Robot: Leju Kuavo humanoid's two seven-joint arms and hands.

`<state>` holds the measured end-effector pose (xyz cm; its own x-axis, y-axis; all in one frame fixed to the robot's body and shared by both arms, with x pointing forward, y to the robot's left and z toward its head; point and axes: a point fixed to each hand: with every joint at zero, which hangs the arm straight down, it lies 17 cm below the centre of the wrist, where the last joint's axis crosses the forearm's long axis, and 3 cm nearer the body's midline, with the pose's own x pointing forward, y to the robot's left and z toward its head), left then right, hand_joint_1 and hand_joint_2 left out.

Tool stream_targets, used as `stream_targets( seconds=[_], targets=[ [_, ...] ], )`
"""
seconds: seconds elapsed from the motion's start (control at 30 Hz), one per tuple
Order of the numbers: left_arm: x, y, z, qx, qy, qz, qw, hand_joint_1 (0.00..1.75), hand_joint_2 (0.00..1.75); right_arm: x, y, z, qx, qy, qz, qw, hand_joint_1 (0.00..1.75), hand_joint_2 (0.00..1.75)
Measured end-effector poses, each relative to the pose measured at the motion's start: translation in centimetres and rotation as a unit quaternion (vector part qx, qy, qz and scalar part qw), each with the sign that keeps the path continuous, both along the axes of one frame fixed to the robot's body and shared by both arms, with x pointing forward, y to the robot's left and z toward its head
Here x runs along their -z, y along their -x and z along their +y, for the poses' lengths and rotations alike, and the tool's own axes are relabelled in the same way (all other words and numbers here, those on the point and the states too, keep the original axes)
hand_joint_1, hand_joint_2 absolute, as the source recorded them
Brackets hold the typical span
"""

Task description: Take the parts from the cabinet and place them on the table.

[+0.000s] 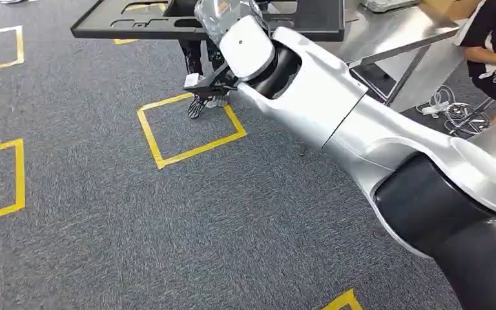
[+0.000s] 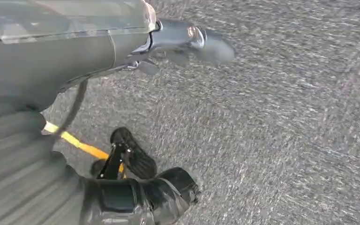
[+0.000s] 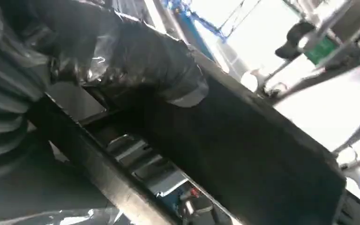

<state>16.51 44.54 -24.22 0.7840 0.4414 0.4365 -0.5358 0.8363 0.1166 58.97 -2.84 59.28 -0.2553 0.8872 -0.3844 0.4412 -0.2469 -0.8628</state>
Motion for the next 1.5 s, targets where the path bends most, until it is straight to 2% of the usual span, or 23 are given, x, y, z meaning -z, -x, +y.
stream_targets(
  seconds=[0.4,0.53,0.8,0.9,1.5],
  targets=[
    [-0.1,-1.0,-0.5,-0.012,0.008,-0.008,1.0,0.0,1.75,-0.1,-0.1,-0.6,0.003,-0.002,-0.006,1.0,1.75,1.75],
    [0.1,0.1,0.0,-0.016,0.004,0.002,1.0,0.0,1.75,-0.2,-0.1,-0.6,0.005,-0.003,-0.007,1.0,1.75,1.75],
    [0.1,0.1,0.1,-0.015,0.005,0.003,1.0,0.0,1.75,-0.4,-0.1,-0.7,0.006,-0.003,-0.008,1.0,1.75,1.75],
    [-0.1,-0.8,-0.1,-0.013,0.006,-0.002,1.0,0.0,1.75,-0.2,-0.2,-1.0,0.011,-0.002,-0.006,1.0,1.75,1.75],
    [-0.3,-1.7,-0.6,-0.001,0.01,-0.004,1.0,0.0,1.75,-0.6,0.1,-0.7,0.009,0.0,-0.01,1.0,1.75,1.75]
  ],
)
